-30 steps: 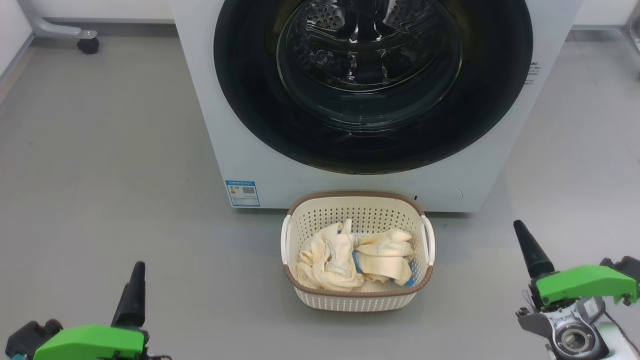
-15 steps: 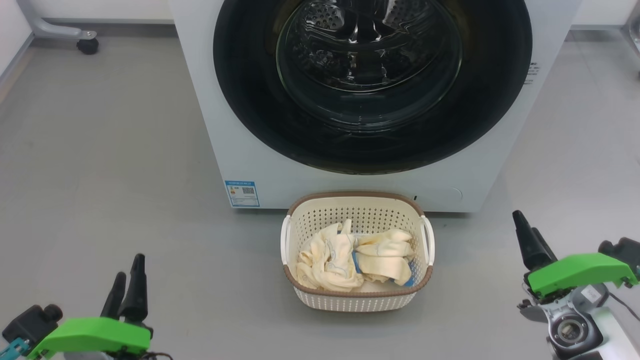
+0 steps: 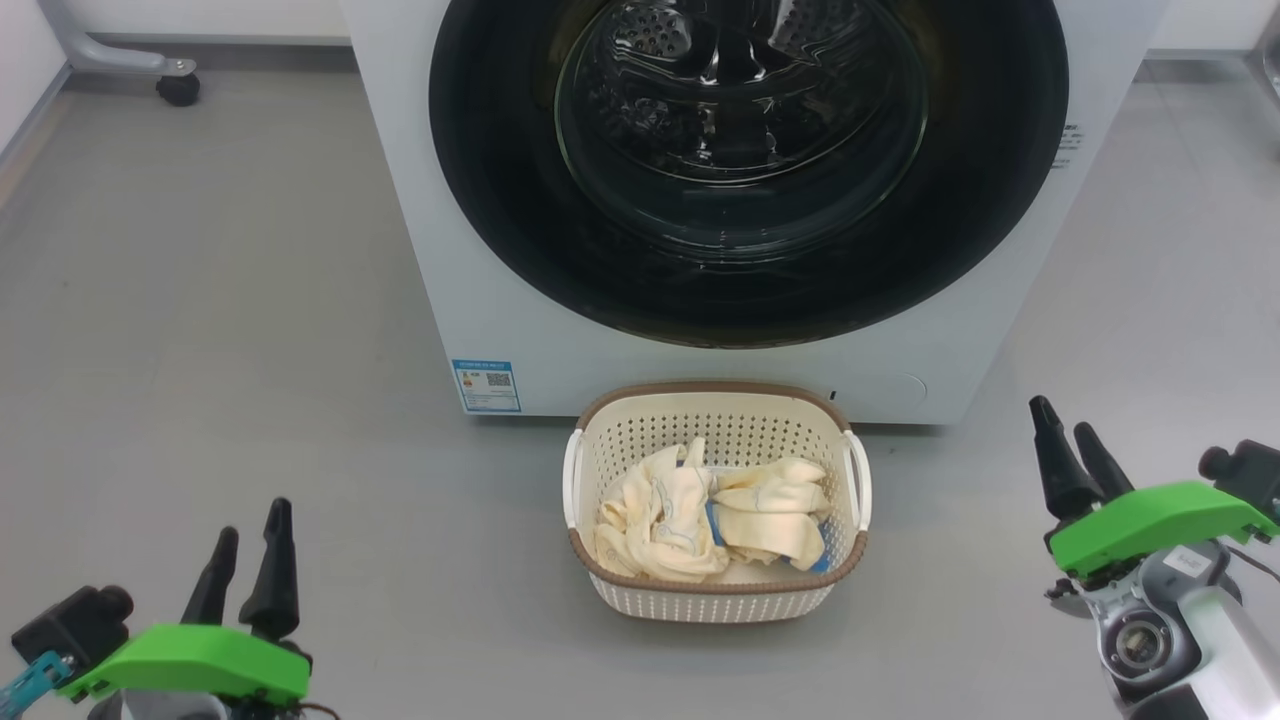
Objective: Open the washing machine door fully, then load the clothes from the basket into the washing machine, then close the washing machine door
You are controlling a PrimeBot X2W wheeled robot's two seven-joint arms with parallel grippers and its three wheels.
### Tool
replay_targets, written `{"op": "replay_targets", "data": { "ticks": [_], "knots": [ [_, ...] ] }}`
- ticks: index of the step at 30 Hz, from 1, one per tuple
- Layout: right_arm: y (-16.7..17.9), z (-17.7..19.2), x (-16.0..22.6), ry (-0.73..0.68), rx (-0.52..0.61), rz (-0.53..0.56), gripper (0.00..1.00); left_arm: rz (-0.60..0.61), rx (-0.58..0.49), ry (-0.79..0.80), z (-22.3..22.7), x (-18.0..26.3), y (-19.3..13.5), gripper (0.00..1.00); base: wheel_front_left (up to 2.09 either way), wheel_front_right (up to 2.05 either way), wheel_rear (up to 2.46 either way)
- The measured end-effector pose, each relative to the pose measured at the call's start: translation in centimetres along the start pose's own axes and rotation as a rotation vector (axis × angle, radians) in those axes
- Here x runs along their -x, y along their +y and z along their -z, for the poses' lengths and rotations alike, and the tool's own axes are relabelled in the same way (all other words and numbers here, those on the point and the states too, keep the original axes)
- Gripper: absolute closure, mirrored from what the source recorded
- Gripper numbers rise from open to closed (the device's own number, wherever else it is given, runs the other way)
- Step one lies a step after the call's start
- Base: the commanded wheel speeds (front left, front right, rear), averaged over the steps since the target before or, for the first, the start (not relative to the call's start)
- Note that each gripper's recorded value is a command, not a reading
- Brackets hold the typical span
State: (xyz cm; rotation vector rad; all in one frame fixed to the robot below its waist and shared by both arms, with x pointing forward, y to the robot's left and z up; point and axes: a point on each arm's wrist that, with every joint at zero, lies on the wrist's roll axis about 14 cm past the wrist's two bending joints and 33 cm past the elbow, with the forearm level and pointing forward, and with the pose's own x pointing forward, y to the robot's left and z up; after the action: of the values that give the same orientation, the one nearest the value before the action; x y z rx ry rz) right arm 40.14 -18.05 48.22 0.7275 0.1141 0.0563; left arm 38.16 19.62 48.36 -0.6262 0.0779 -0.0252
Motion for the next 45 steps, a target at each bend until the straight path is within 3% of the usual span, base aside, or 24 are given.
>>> {"op": "replay_targets", "data": {
  "ticks": [45],
  "knots": [
    [1.0,-2.5,-0.9,-0.063,0.496,-0.095,0.00,0.126,-0.513,-0.066,-1.7,-1.6,-1.9,0.00,0.00,0.00,0.00]
  ]
}}
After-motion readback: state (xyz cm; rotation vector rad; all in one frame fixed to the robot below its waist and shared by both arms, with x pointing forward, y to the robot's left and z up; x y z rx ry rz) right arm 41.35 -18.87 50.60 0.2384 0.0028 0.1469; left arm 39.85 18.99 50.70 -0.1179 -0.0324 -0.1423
